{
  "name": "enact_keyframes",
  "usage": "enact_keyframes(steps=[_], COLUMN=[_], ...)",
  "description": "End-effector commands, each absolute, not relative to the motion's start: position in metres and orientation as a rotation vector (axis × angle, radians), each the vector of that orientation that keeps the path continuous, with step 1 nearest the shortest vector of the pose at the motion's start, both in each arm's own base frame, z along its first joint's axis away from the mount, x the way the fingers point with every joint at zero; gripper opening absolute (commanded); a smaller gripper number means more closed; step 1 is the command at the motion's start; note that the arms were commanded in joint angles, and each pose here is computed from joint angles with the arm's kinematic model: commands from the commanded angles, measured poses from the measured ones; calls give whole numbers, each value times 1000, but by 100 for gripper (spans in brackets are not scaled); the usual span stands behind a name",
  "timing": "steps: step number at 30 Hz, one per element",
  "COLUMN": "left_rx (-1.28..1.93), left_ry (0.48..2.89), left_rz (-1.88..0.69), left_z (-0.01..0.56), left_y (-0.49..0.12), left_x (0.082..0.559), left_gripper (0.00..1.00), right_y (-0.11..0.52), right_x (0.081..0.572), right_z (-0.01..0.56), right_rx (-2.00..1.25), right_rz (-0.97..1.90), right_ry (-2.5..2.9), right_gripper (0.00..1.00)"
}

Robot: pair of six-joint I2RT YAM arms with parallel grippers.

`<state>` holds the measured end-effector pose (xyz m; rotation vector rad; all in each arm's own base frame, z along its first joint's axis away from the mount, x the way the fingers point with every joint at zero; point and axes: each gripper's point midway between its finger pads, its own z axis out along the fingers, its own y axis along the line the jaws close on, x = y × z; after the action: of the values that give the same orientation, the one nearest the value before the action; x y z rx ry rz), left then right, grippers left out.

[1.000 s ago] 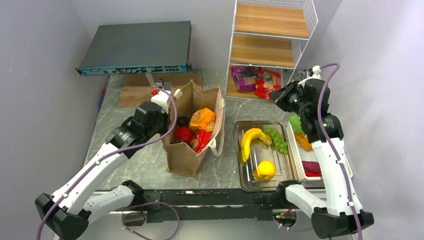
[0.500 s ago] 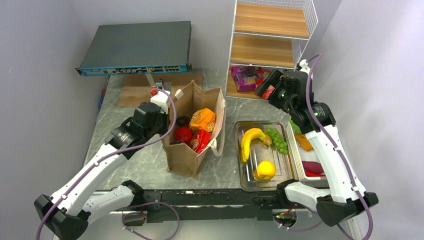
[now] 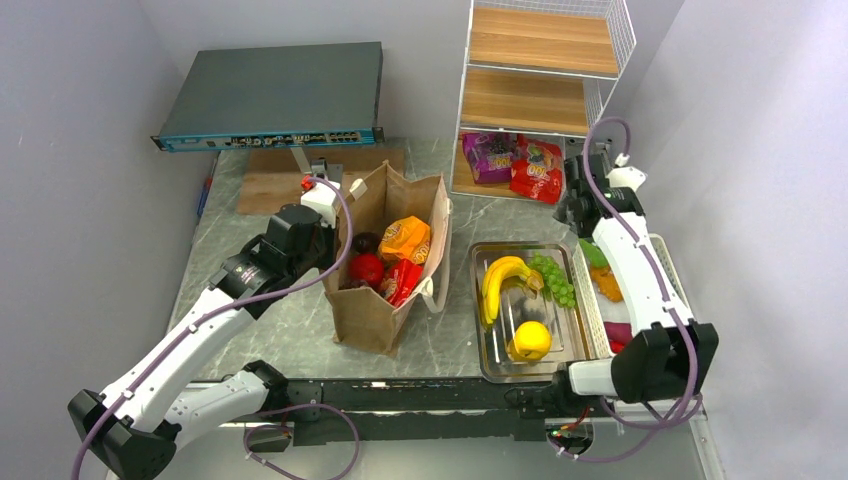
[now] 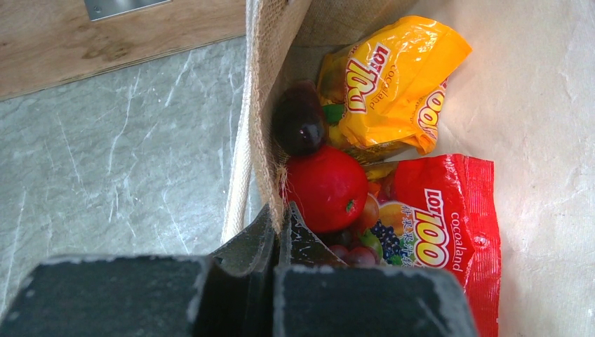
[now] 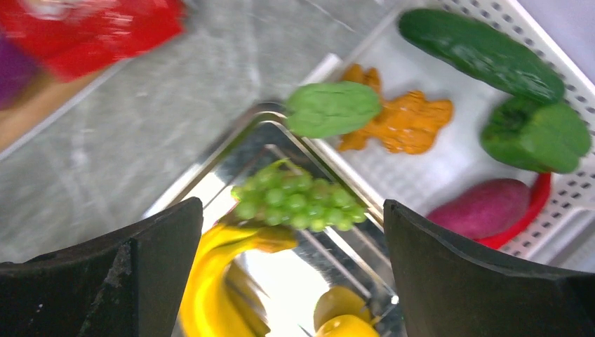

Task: Place the food into the grocery bag and tie it
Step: Pick up the fake vegetable from the bin.

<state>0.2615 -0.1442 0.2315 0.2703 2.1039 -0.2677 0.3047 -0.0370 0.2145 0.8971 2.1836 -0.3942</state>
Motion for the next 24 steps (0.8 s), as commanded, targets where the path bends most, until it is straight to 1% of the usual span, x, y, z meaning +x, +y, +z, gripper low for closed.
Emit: enact_keyframes(steps=[1, 11, 24], left_rx=[253, 260, 264], left_ry=[2014, 2022, 2021], left_rz=[-272, -272, -280], left_z=[257, 255, 256], left_y=[-145, -146, -147], left_x=[269, 269, 269], left_gripper=[0, 0, 0], right_y=[-68, -67, -82], right_x=[303, 327, 337], right_z=[193, 158, 135], right_rx=[950, 835, 851], right_rz=[-473, -489, -635], right_ry=[2204, 2330, 2362], right_gripper=[100, 100, 100])
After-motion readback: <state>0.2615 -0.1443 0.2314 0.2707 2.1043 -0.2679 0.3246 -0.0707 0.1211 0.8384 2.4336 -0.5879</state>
